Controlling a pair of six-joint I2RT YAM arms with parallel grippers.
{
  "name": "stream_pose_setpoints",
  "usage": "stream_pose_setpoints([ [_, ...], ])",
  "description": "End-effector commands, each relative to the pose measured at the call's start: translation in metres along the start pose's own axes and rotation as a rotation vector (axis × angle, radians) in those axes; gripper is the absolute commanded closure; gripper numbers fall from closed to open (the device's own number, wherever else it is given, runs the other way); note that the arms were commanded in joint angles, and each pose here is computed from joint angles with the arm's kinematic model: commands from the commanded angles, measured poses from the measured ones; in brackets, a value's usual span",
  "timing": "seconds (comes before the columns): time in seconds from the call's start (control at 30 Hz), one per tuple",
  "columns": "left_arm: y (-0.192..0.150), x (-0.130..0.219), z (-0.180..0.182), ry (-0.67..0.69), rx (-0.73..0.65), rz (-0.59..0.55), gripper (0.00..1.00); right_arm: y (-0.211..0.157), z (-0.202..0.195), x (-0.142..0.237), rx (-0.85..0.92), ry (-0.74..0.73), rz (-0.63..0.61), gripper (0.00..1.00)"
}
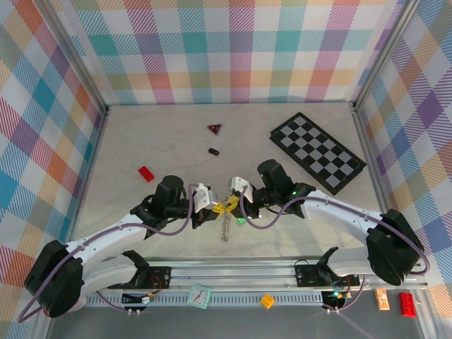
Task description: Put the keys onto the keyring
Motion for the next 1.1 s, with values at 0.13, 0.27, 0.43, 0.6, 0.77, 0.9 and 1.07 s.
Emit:
stream_pose_setpoints([
  [0.13, 0.013, 0.000, -0.005, -0.043, -0.055, -0.054, 1.00, 0.014, 0.000, -0.001, 0.048, 0.057, -0.045, 0.98],
  [0.27, 0.015, 0.001, -0.003, -0.023, -0.048, -0.064, 0.96, 0.014, 0.002, -0.002, 0.040, 0.089, -0.048, 1.00],
  [0.43, 0.017, 0.000, -0.003, -0.020, -0.043, -0.083, 0.93, 0.013, 0.003, -0.002, 0.033, 0.102, -0.049, 1.00],
  [0.6, 0.017, -0.001, -0.002, -0.019, -0.034, -0.087, 0.89, 0.014, 0.003, -0.002, 0.035, 0.103, -0.053, 1.00],
  [0.77, 0.017, -0.001, -0.002, -0.021, -0.036, -0.084, 0.99, 0.014, 0.003, -0.002, 0.034, 0.102, -0.051, 1.00],
  [0.9, 0.016, -0.001, -0.002, -0.025, -0.040, -0.084, 1.00, 0.013, 0.002, -0.001, 0.027, 0.084, -0.042, 1.00],
  [1.07, 0.015, -0.001, -0.002, -0.016, -0.040, -0.074, 1.00, 0.016, 0.004, 0.017, -0.004, -0.028, -0.084, 0.64],
])
Point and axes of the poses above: each hand's point on the last joint's axis, 136 mm out from that joint toward the fingers, its own x axis back along the fingers, its own z axis along the line the jaws close on, y = z × x, the point moved 10 cm from there along x, back along the fingers, and after that the axes turned 7 degrees about x, right-handed, at the moved point
